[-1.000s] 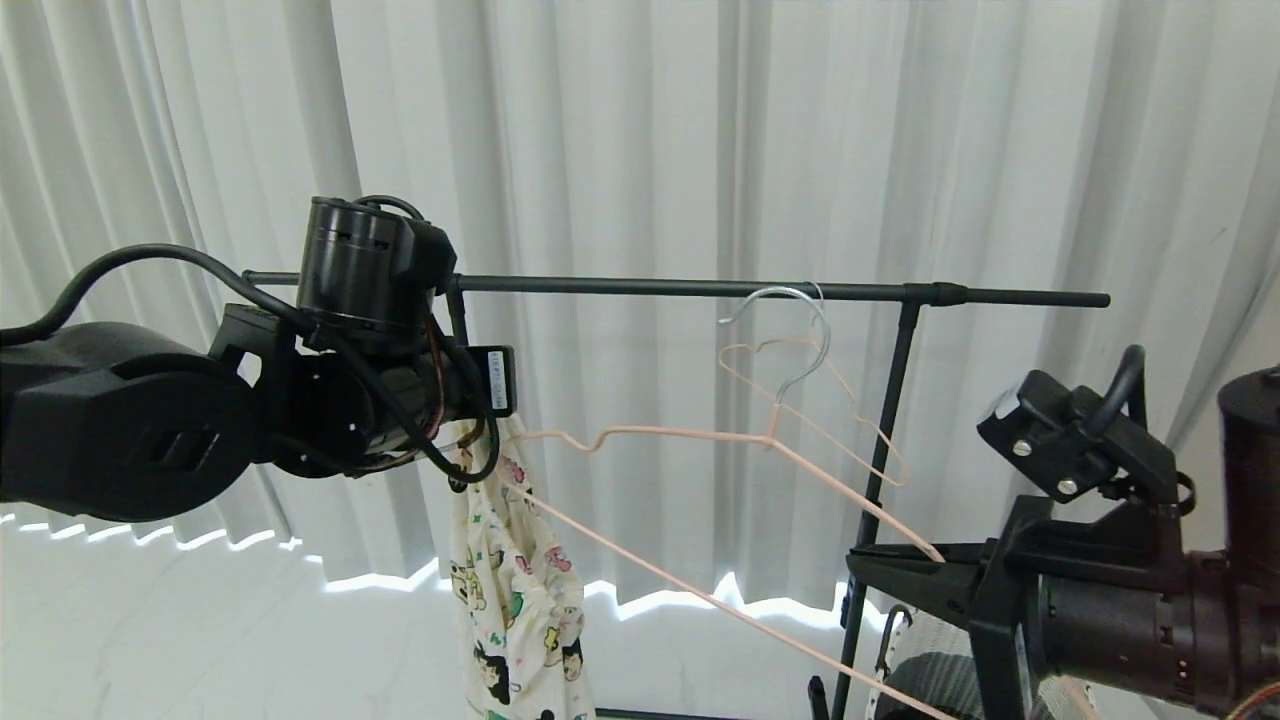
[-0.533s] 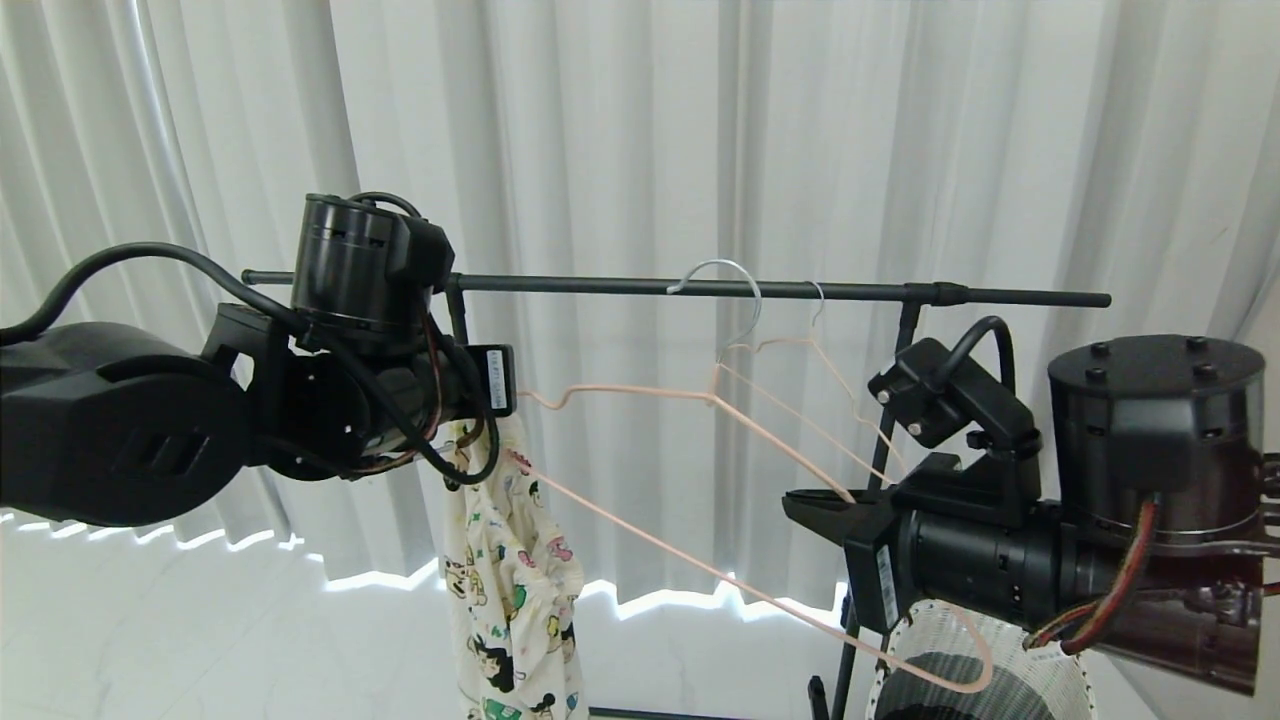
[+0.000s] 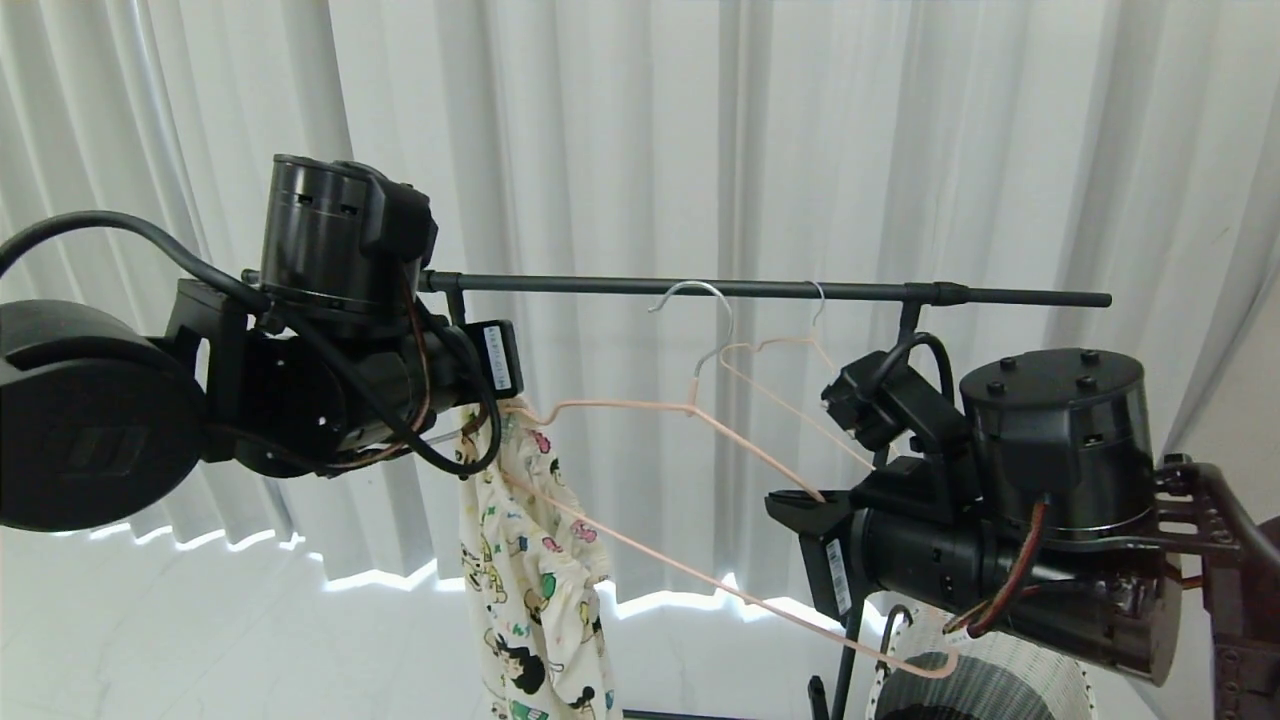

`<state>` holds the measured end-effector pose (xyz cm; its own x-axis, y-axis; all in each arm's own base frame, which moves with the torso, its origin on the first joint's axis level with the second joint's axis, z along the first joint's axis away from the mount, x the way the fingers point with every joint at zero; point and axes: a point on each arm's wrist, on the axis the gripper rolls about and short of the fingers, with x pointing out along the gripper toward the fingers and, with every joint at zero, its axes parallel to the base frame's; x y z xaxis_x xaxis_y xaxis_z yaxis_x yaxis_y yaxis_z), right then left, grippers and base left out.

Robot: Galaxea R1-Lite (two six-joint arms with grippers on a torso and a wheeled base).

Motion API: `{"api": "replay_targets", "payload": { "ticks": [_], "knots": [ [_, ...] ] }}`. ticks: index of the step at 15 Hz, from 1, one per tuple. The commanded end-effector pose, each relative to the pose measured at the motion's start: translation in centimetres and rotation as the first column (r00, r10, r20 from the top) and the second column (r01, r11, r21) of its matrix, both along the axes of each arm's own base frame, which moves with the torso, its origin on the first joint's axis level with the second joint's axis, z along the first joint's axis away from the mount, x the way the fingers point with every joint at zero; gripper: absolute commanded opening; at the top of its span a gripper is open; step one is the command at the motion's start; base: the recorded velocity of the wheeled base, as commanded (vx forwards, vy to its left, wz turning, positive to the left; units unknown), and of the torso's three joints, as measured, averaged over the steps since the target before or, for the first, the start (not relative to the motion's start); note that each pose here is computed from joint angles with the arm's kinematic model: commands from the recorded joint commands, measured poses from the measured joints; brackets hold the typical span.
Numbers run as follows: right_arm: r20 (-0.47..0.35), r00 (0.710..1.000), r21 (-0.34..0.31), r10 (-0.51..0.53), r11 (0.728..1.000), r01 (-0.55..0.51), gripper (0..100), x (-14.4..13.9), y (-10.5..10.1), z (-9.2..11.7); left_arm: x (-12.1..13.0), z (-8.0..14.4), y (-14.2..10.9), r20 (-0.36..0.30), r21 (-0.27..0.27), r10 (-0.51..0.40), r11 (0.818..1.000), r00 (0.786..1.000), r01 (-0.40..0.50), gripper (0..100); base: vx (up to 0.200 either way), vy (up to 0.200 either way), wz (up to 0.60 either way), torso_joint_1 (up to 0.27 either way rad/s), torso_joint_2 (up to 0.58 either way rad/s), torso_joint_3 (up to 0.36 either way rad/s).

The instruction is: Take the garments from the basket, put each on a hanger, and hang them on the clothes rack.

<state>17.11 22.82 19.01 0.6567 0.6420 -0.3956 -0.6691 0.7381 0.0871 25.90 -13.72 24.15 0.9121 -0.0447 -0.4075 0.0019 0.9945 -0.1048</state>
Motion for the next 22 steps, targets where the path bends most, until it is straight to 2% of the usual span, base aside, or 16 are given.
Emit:
{"api": "replay_targets", "payload": {
  "ticks": [1, 5, 11, 12, 16, 19, 20, 22],
  "knots": [
    [-0.004, 1.000, -0.006, 0.011, 1.000, -0.011, 0, 0.2, 0.8, -0.2, -0.8, 0.7, -0.3, 0.020, -0.026, -0.016, 1.000, 1.000, 0.017, 0, 0.000, 0.000, 0.00, 0.000, 0.00, 0.000],
    [-0.014, 0.999, 0.006, 0.042, 0.999, -0.042, 0, 0.1, 2.7, -0.3, -3.1, 1.7, -4.1, 0.044, -0.107, -0.141, 0.984, 0.989, 0.145, 0, 0.000, 0.000, 0.00, 0.000, 0.00, 0.000],
    [-0.020, 0.999, 0.040, 0.050, 0.998, -0.049, 0, 0.4, 4.4, 0.0, -4.7, 2.0, -6.0, 0.055, -0.105, -0.229, 0.967, 0.972, 0.234, 0, 0.000, 0.000, 0.00, 0.000, 0.00, 0.000],
    [-0.020, 0.999, 0.042, 0.051, 0.998, -0.050, 0, 0.4, 4.5, 0.0, -5.0, 2.0, -6.4, 0.055, -0.099, -0.248, 0.962, 0.967, 0.253, 0, 0.000, 0.000, 0.00, 0.000, 0.00, 0.000],
    [-0.029, 0.999, 0.056, 0.035, 0.998, -0.033, 0, 0.3, 4.4, 0.1, -5.2, 1.8, -6.5, 0.055, 0.006, -0.296, 0.955, 0.953, 0.296, 0, 0.000, 0.000, 0.00, 0.000, 0.00, 0.000],
    [-0.028, 0.999, 0.068, -0.038, 0.997, 0.040, 0, 0.4, 4.2, 0.2, -5.1, 1.9, -6.3, 0.069, 0.046, -0.274, 0.961, 0.959, 0.272, 0, 0.000, 0.000, 0.00, 0.000, 0.00, 0.000],
    [-0.029, 0.999, 0.075, -0.046, 0.996, 0.048, 0, 0.4, 4.1, 0.4, -5.0, 1.9, -6.2, 0.070, 0.051, -0.261, 0.965, 0.963, 0.258, 100, 0.000, 0.000, 0.00, 0.000, 0.00, 0.000],
    [-0.023, 0.998, 0.087, -0.054, 0.995, 0.056, 0, 0.3, 3.7, 0.8, -4.4, 1.8, -5.5, 0.075, 0.108, -0.214, 0.973, 0.974, 0.206, 100, 0.000, 0.000, 0.00, 0.000, 0.00, 0.000]
  ]
}}
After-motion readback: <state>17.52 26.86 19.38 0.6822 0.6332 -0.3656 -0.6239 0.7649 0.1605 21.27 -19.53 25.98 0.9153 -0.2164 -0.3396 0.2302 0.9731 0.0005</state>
